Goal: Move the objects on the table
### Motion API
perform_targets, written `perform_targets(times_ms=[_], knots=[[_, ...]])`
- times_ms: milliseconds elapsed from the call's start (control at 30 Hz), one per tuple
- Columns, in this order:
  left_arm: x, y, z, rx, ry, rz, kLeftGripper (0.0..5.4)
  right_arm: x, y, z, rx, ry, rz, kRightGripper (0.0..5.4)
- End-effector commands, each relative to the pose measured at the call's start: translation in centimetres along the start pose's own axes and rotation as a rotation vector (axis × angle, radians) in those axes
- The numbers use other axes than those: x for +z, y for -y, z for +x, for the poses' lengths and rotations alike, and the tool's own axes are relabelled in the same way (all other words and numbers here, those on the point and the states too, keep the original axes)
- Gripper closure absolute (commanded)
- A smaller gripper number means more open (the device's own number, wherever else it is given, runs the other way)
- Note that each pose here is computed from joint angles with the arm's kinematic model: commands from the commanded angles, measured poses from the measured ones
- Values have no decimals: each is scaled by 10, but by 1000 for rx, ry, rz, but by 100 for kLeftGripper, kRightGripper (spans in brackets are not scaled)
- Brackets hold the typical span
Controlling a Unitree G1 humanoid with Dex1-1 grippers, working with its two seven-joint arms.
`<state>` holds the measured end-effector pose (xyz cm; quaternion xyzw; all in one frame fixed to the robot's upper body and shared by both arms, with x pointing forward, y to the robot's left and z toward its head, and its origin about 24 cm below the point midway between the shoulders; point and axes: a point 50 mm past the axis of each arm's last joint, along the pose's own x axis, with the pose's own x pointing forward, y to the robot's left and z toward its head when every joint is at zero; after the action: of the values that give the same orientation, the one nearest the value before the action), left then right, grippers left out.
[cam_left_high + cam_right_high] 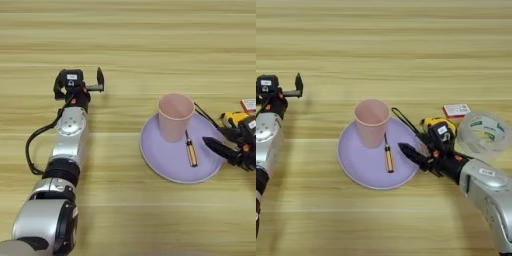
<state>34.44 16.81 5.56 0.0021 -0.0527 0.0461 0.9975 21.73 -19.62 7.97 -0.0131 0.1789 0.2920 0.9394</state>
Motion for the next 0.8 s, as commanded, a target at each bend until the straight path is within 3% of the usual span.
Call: perform_targets(times_ms=[33,200,433,600,800], knots=[[-1,0,-1,-1,-12,7,0,11,11,-11,-50,45,-39,171],[-1,-1,0,-1,-12,8,0,20,31,-24,-170,78,-89,107],[-1,0,0,-1,-12,9,0,15,58,-40,-336,68,-141,6],[-1,-1,0,-1,-13,10,0,8,66,-48,-341,14,-205,2],[-2,-1,-1,-1,-12,9,0,2,61,-42,-299,-7,-217,2]])
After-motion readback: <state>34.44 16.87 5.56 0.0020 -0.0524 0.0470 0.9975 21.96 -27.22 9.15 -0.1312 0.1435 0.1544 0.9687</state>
